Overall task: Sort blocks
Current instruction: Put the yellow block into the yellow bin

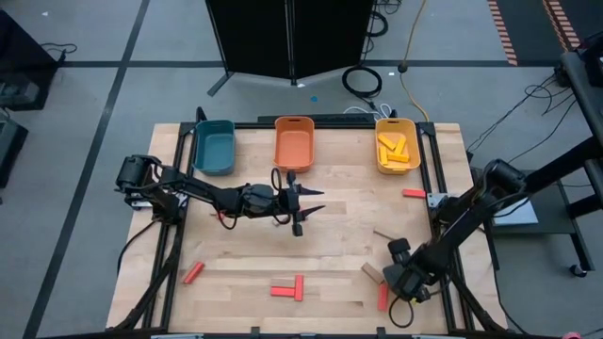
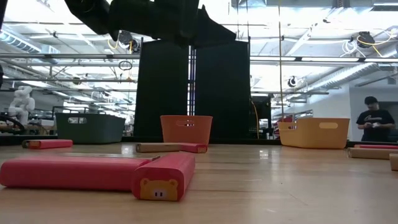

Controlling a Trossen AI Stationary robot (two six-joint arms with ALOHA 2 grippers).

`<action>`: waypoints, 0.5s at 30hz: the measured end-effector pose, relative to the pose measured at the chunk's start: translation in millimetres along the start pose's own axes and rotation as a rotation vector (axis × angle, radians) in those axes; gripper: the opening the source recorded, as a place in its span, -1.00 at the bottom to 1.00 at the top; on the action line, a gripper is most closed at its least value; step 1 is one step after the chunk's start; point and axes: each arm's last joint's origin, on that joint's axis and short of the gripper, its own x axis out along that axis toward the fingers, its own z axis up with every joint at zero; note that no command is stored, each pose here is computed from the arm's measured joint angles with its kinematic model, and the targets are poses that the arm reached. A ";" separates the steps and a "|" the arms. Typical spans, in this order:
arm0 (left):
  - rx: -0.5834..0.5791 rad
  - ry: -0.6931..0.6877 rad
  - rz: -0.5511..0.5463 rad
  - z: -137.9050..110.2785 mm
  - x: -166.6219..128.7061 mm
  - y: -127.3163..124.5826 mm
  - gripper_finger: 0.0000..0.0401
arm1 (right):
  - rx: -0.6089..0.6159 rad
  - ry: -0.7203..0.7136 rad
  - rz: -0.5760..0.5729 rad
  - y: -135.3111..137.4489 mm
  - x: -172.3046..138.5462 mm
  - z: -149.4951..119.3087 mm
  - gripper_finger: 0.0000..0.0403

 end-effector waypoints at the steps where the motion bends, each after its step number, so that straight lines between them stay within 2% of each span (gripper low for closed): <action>1: 0.000 0.000 0.001 0.0 0.0 0.1 -0.17 | -0.003 0.006 -0.001 0.9 1.8 -0.1 0.00; 6: -0.001 0.000 0.001 0.0 0.0 0.0 -0.17 | 0.003 0.009 -0.002 1.3 2.5 -0.4 -0.16; 15: -0.002 0.000 0.001 0.0 0.0 0.0 -0.17 | 0.025 0.070 0.007 -0.7 -0.3 -5.3 -0.65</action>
